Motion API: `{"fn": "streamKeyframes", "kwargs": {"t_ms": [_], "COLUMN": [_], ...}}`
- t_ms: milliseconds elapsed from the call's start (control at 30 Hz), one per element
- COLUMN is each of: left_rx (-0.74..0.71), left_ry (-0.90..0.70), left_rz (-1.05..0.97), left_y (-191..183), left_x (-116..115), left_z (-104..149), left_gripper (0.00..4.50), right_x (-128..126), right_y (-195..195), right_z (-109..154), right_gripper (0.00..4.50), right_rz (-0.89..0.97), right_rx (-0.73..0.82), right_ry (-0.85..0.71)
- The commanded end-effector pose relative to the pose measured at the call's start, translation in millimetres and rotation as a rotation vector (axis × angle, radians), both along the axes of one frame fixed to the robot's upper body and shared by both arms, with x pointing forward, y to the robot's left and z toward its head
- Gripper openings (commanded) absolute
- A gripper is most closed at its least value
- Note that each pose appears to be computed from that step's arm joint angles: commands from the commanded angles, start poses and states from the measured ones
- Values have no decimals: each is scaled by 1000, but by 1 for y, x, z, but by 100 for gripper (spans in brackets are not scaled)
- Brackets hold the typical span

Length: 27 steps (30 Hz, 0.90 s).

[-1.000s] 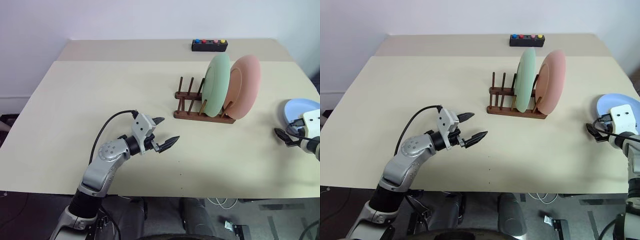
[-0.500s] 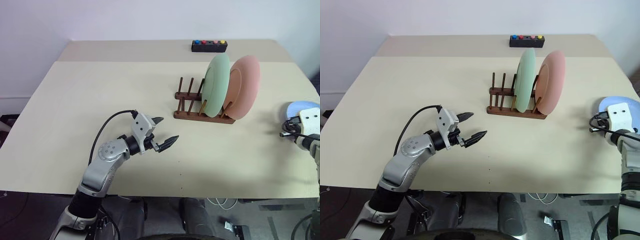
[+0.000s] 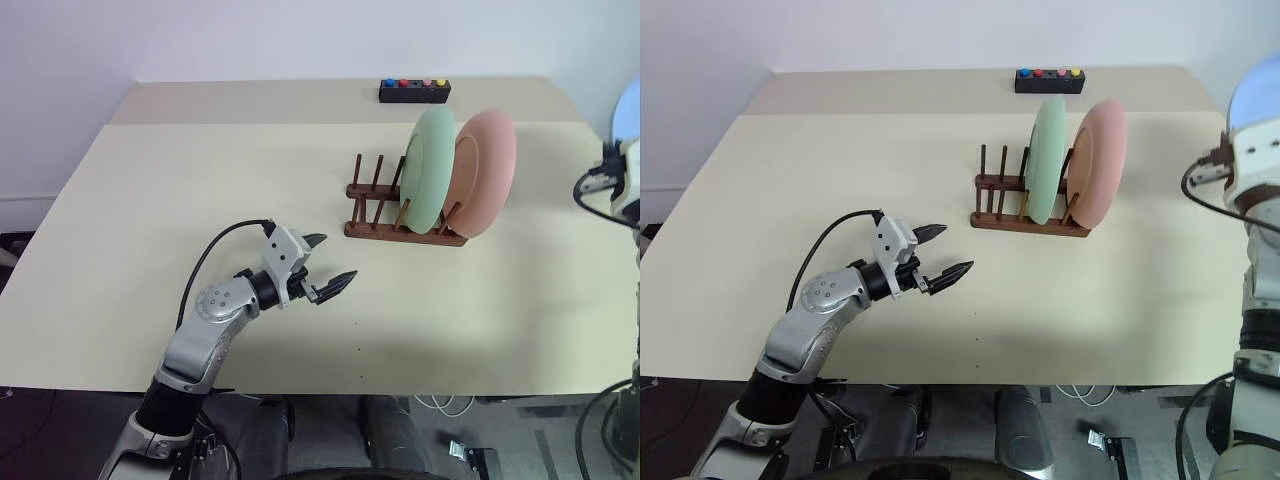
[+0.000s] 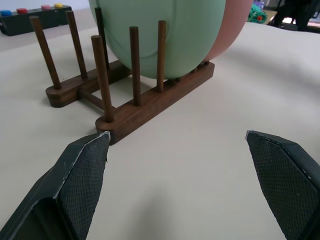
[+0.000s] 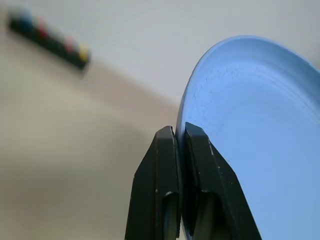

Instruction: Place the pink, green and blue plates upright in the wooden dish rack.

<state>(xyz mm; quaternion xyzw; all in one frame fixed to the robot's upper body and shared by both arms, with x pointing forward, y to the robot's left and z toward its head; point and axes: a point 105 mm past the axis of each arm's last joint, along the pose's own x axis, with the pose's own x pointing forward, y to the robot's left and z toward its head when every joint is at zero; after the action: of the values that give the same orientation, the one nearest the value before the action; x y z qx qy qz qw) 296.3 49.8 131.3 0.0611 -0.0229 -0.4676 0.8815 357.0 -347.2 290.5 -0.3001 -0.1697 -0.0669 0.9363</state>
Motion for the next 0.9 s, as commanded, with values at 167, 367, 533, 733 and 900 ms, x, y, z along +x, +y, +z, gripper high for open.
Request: {"fn": "streamKeyframes", "kwargs": {"t_ms": [167, 367, 533, 733, 900], "left_rx": [-18, -16, -31, -6, 7], "left_ry": [-67, -75, -105, -123, -124], "left_rz": [14, 27, 84, 181, 197], "left_y": [1, 4, 18, 46, 53], "left_x": [1, 2, 8, 14, 14], "left_z": [14, 14, 22, 22, 21], "left_gripper": [450, 450, 450, 450, 450], "right_x": [-48, -82, -88, -69, -46], "right_y": [145, 234, 267, 275, 262], "right_z": [101, 89, 68, 40, 24], "right_gripper": [5, 5, 5, 5, 5], "right_rz": [669, 1229, 1424, 1376, 1255], "right_rx": [-29, 235, 483, 758, 955], "right_ry": [-327, -204, -56, 62, 114]}}
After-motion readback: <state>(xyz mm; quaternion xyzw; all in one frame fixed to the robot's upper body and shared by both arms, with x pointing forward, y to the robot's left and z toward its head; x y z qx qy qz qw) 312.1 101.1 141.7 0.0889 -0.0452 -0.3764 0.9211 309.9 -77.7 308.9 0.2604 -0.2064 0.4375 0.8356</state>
